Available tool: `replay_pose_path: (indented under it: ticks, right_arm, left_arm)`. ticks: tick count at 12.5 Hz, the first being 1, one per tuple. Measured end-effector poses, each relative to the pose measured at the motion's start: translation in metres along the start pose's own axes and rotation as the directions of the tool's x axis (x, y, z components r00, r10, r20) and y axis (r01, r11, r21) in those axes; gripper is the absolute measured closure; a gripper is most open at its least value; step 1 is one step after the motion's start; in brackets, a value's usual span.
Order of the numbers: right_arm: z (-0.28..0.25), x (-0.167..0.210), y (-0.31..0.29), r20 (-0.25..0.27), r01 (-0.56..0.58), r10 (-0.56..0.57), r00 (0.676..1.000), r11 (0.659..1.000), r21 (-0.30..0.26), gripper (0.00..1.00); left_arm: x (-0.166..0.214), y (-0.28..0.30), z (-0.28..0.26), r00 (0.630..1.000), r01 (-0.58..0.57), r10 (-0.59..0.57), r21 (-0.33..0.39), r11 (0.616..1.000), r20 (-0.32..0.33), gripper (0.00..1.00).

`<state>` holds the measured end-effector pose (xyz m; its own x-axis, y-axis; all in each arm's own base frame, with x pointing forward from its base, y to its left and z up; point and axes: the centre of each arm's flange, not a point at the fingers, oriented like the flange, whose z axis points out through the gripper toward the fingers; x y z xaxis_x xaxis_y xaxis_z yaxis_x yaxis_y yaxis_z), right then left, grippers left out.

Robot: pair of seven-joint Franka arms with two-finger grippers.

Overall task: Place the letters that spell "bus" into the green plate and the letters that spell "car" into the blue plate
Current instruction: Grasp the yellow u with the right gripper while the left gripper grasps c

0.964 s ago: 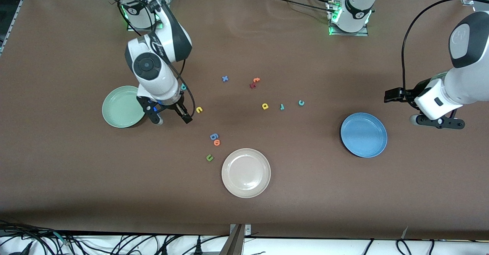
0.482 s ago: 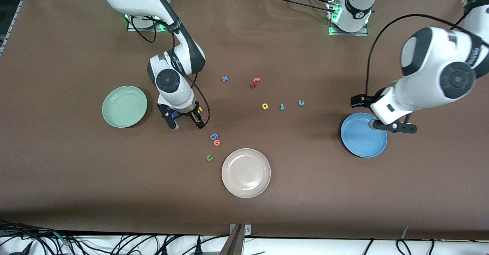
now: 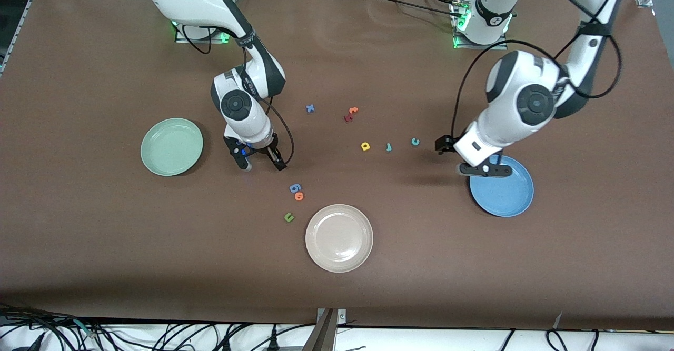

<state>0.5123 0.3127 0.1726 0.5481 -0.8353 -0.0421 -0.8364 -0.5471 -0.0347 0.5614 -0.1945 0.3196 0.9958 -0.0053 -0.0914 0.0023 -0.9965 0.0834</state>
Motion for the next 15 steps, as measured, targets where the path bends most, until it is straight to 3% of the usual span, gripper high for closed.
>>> replay_pose_path:
  ticks: [4, 7, 9, 10, 11, 14, 15]
  right_arm:
    - [0.004, 0.000, 0.008, 0.000, 0.000, 0.000, 1.000, 1.000, -0.007, 0.07]
    - [0.002, -0.005, 0.007, 0.004, 0.006, -0.006, 1.000, 1.000, -0.003, 0.09]
    - [0.002, -0.006, 0.008, 0.005, 0.007, -0.007, 1.000, 1.000, -0.004, 0.22]
    - [0.002, -0.006, 0.008, 0.005, 0.007, -0.007, 1.000, 1.000, -0.004, 0.22]
    - [0.001, -0.006, 0.007, 0.005, 0.007, -0.007, 1.000, 1.000, -0.002, 0.31]
    - [-0.001, -0.006, 0.007, 0.005, 0.008, -0.008, 1.000, 1.000, 0.000, 0.36]
    - [-0.002, -0.006, 0.007, 0.005, 0.008, -0.008, 1.000, 1.000, 0.001, 0.44]
  left_arm:
    - [-0.022, 0.042, 0.065, 0.997, 0.066, -0.064, 0.049, 0.997, -0.037, 0.00]
    - [-0.029, 0.058, 0.113, 0.997, 0.077, -0.075, 0.067, 0.995, -0.025, 0.00]
    - [-0.030, 0.056, 0.127, 0.997, 0.076, -0.075, 0.054, 0.996, -0.030, 0.00]
    - [-0.035, 0.055, 0.134, 0.996, 0.074, -0.072, 0.040, 0.996, -0.046, 0.00]
    - [-0.041, 0.053, 0.141, 0.996, 0.072, -0.070, 0.033, 0.997, -0.052, 0.00]
    - [-0.051, 0.049, 0.150, 0.997, 0.069, -0.068, 0.036, 0.997, -0.044, 0.01]
    - [-0.053, 0.048, 0.150, 0.997, 0.069, -0.067, 0.038, 0.997, -0.042, 0.01]
